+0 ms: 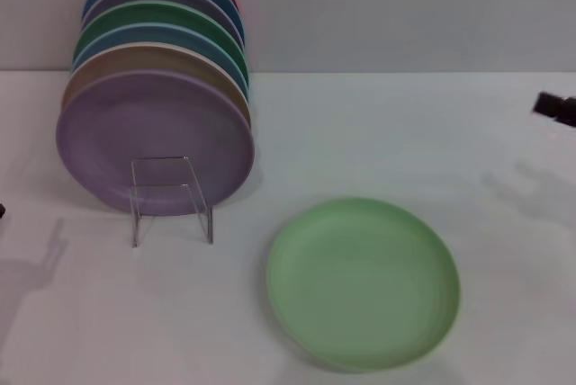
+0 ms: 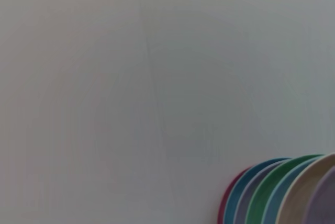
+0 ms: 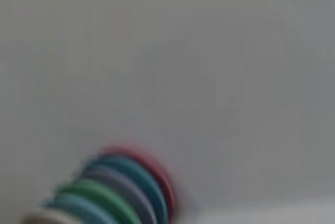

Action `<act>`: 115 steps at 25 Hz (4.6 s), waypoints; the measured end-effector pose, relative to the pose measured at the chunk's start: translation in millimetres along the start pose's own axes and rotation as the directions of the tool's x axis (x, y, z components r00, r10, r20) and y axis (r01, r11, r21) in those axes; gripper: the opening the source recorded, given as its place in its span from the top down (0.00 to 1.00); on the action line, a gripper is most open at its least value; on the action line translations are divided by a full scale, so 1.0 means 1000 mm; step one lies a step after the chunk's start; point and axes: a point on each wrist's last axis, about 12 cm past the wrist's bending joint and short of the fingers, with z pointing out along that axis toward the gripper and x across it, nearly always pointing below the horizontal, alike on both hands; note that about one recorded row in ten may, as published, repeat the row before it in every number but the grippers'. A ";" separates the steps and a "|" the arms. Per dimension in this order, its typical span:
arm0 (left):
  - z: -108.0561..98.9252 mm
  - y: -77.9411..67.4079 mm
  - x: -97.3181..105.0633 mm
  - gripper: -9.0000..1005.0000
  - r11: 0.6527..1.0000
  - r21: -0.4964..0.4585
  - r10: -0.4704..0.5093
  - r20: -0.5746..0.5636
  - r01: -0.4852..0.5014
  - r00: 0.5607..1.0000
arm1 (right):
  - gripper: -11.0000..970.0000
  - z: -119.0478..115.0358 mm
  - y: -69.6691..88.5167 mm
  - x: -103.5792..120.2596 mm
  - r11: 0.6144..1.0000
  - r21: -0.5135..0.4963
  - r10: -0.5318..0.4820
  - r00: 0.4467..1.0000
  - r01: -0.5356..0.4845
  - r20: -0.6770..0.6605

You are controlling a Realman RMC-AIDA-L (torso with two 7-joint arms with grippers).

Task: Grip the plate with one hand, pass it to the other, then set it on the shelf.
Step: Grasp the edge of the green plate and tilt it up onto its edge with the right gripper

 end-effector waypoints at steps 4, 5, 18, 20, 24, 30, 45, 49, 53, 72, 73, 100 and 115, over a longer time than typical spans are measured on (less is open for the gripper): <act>0.001 0.000 0.001 0.25 1.000 0.002 -0.001 -0.011 0.001 1.000 | 0.16 0.019 0.005 -0.027 0.987 0.158 0.067 0.965 -0.027 -0.252; 0.001 0.000 0.002 0.25 1.000 0.002 -0.001 -0.014 0.001 1.000 | 0.16 0.026 0.007 -0.033 0.984 0.181 0.065 0.951 -0.010 -0.303; 0.004 -0.003 0.002 0.25 1.000 0.016 -0.005 -0.018 0.005 1.000 | 0.17 0.099 0.047 -0.050 0.960 0.149 -0.077 0.733 0.238 -0.676; 0.005 -0.003 0.002 0.25 1.000 0.016 -0.006 -0.017 0.007 1.000 | 0.17 0.104 0.051 -0.047 0.959 0.134 -0.090 0.716 0.250 -0.693; 0.006 -0.004 0.002 0.24 1.000 0.018 -0.008 -0.018 0.008 1.000 | 0.17 0.114 0.055 -0.038 0.958 0.112 -0.104 0.683 0.264 -0.723; 0.008 -0.005 0.002 0.24 1.000 0.028 -0.008 -0.018 0.009 1.000 | 0.17 0.128 0.054 -0.026 0.958 0.103 -0.105 0.659 0.269 -0.745; 0.007 -0.007 0.003 0.24 0.999 0.040 -0.009 -0.021 0.010 1.000 | 0.17 0.149 0.053 -0.005 0.951 0.089 -0.118 0.614 0.295 -0.780; 0.007 -0.007 0.003 0.24 0.999 0.045 -0.009 -0.021 0.010 1.000 | 0.17 0.152 0.053 -0.001 0.952 0.086 -0.117 0.605 0.295 -0.787; 0.007 -0.007 0.003 0.24 0.999 0.045 -0.009 -0.021 0.010 1.000 | 0.17 0.155 0.054 0.002 0.949 0.080 -0.125 0.597 0.305 -0.793; 0.006 -0.007 0.003 0.24 0.999 0.044 -0.009 -0.025 0.010 1.000 | 0.42 0.170 0.064 0.011 0.941 0.041 -0.156 0.541 0.335 -0.827; 0.006 -0.007 0.003 0.24 0.999 0.044 -0.009 -0.025 0.010 1.000 | 0.47 0.170 0.064 0.011 0.941 0.041 -0.156 0.541 0.335 -0.827; 0.006 -0.008 0.003 0.24 0.999 0.047 -0.009 -0.023 0.010 1.000 | 0.96 0.157 0.088 0.003 0.928 -0.028 -0.249 0.563 0.371 -0.788; 0.002 -0.013 -0.007 0.24 0.998 0.067 -0.023 0.053 0.019 0.998 | 0.97 0.107 0.106 -0.017 0.877 -0.124 -0.467 0.760 0.465 -0.452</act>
